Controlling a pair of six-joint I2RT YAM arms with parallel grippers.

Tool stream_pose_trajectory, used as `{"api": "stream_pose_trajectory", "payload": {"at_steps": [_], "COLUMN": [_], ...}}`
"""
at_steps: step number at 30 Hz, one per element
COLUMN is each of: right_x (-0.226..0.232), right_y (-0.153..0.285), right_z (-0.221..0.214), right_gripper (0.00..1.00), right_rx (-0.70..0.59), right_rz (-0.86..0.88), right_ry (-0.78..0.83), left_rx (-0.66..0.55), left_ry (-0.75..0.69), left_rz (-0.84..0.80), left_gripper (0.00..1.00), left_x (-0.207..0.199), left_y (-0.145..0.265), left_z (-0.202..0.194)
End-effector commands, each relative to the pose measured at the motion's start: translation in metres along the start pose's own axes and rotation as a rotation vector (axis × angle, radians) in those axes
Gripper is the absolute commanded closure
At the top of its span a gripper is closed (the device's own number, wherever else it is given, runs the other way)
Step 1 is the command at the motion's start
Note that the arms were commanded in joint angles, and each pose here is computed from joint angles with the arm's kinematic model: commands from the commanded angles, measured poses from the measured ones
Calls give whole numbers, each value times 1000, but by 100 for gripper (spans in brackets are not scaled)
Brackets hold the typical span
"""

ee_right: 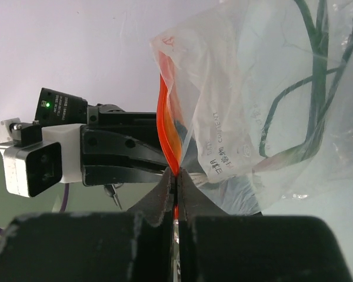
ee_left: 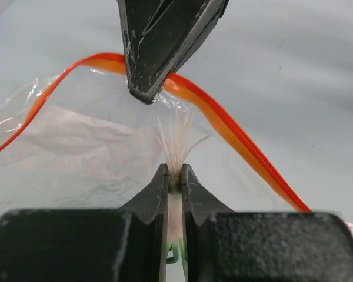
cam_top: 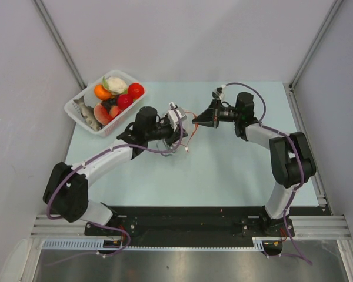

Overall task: Place the food in the zip-top bag and seal the zipper
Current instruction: Place the fake vegetable in the zipper food storage bag.

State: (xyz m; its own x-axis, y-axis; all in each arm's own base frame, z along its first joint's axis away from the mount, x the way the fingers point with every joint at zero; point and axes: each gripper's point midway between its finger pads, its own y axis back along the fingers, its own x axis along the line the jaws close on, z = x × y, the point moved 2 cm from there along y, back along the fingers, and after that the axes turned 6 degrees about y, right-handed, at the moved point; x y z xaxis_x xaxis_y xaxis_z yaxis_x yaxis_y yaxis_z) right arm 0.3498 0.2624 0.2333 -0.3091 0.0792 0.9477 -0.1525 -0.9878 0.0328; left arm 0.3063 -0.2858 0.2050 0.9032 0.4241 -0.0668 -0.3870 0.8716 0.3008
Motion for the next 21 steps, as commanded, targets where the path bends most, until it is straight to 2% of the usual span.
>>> {"api": "stream_pose_trajectory", "payload": {"at_steps": [1, 2, 6, 7, 13, 14, 18, 21], "right_x": [49, 52, 69, 75, 105, 107, 105, 93], "right_y": [2, 2, -3, -5, -4, -2, 0, 2], "right_z": [10, 11, 13, 11, 16, 17, 13, 6], "right_gripper": [100, 100, 100, 100, 100, 100, 100, 100], "right_rx": [0, -1, 1, 5, -12, -16, -14, -4], "right_rz": [65, 67, 84, 92, 127, 123, 69, 15], "right_ry": [156, 159, 177, 175, 195, 196, 235, 241], "left_rx": [117, 165, 197, 203, 235, 233, 133, 66], "left_ry": [18, 13, -154, -181, -194, -189, -168, -170], "left_rz": [41, 18, -38, -68, -167, -176, -137, -111], "left_gripper": [100, 99, 94, 88, 73, 68, 24, 9], "left_x": [7, 2, -10, -15, -33, -35, -34, -36], "left_y": [3, 5, 9, 12, 24, 25, 34, 44], "left_z": [-5, -13, -6, -6, 10, 13, 57, 87]}}
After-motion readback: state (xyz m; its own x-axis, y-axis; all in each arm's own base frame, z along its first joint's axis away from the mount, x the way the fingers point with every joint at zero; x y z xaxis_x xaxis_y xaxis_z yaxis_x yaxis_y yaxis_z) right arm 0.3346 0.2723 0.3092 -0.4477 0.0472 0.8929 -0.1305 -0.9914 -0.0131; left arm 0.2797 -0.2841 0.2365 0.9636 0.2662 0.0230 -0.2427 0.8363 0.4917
